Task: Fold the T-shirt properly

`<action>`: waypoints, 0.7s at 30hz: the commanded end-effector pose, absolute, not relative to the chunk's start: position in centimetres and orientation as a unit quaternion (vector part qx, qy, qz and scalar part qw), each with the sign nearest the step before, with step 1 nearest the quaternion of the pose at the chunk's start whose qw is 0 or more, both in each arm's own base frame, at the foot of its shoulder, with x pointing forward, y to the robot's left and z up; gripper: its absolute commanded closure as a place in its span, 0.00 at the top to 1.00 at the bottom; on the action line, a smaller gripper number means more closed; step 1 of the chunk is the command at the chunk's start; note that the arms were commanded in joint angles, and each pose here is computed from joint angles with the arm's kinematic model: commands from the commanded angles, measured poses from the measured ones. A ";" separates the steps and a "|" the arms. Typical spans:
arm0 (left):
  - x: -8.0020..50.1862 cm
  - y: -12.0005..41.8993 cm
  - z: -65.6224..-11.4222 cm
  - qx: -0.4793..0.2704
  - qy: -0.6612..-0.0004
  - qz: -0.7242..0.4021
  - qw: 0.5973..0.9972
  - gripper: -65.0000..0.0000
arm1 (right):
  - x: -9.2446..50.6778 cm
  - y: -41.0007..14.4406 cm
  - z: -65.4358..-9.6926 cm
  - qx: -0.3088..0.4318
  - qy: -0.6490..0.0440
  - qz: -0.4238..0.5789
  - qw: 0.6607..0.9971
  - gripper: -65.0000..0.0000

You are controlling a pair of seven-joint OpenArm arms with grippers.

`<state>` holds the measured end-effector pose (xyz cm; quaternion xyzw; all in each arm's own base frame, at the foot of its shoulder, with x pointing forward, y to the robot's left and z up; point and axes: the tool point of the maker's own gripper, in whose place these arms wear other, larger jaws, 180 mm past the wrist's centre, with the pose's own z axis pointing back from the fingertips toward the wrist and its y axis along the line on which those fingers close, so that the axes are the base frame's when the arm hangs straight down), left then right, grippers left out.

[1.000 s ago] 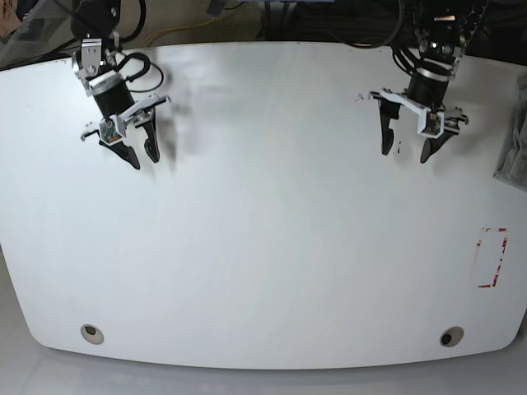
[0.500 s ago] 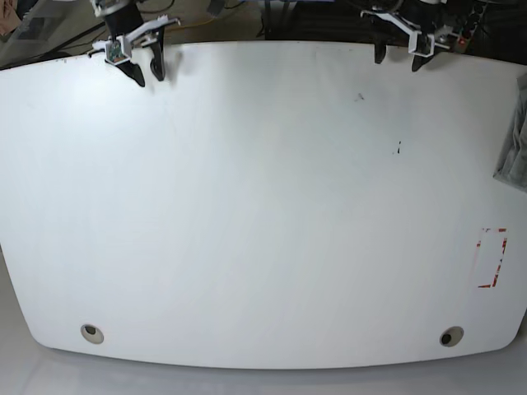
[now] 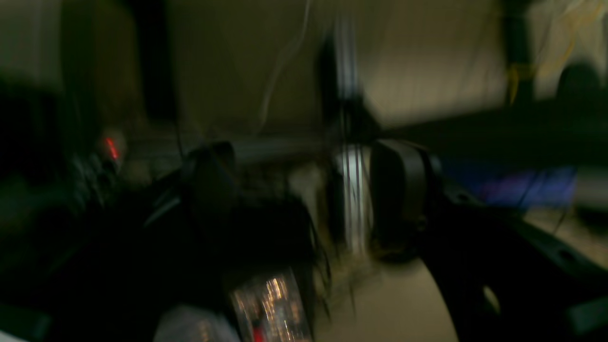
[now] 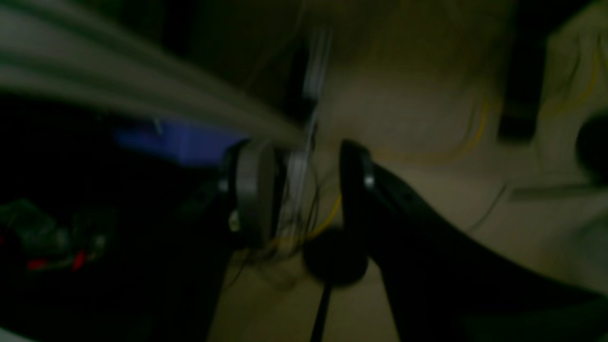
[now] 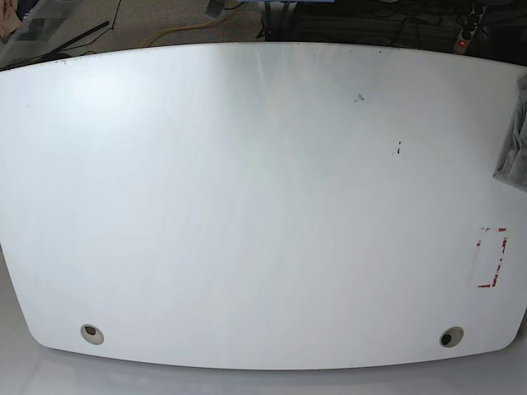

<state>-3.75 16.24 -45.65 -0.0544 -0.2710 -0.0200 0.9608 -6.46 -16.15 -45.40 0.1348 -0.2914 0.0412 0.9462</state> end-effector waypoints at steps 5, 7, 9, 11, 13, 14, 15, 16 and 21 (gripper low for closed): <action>-6.8 16.5 -51.0 -0.070 -0.208 -0.020 0.975 0.63 | -10.0 -16.0 -50.5 0.144 -0.227 0.015 0.963 0.33; -7.6 16.9 -53.6 -0.069 -0.180 -0.007 0.981 0.63 | -10.4 -16.4 -52.5 0.140 -0.210 0.003 0.968 0.33; -7.7 17.2 -55.5 -0.067 -0.163 0.004 0.984 0.63 | -10.0 -16.7 -53.9 0.136 -0.203 0.000 0.970 0.33; -7.7 17.4 -57.6 -0.066 -0.142 0.018 0.988 0.63 | -9.7 -16.6 -55.3 0.138 -0.192 -0.005 0.971 0.33; -7.9 17.6 -59.4 -0.065 -0.120 0.032 0.990 0.63 | -9.4 -16.5 -56.6 0.140 -0.181 -0.007 0.973 0.33; -7.8 17.7 -60.3 -0.064 -0.110 0.039 0.991 0.63 | -9.4 -16.5 -57.3 0.139 -0.173 -0.010 0.975 0.33; -7.7 18.1 -61.0 -0.062 -0.101 0.043 0.992 0.63 | -9.2 -16.7 -57.9 0.136 -0.169 -0.014 0.976 0.33; -7.8 18.5 -61.6 -0.060 -0.090 0.046 0.993 0.63 | -9.3 -16.9 -58.5 0.134 -0.161 -0.018 0.978 0.33; -6.9 18.3 -64.0 -0.058 -0.051 0.074 0.994 0.63 | -8.5 -17.3 -61.1 0.128 -0.129 -0.034 0.983 0.33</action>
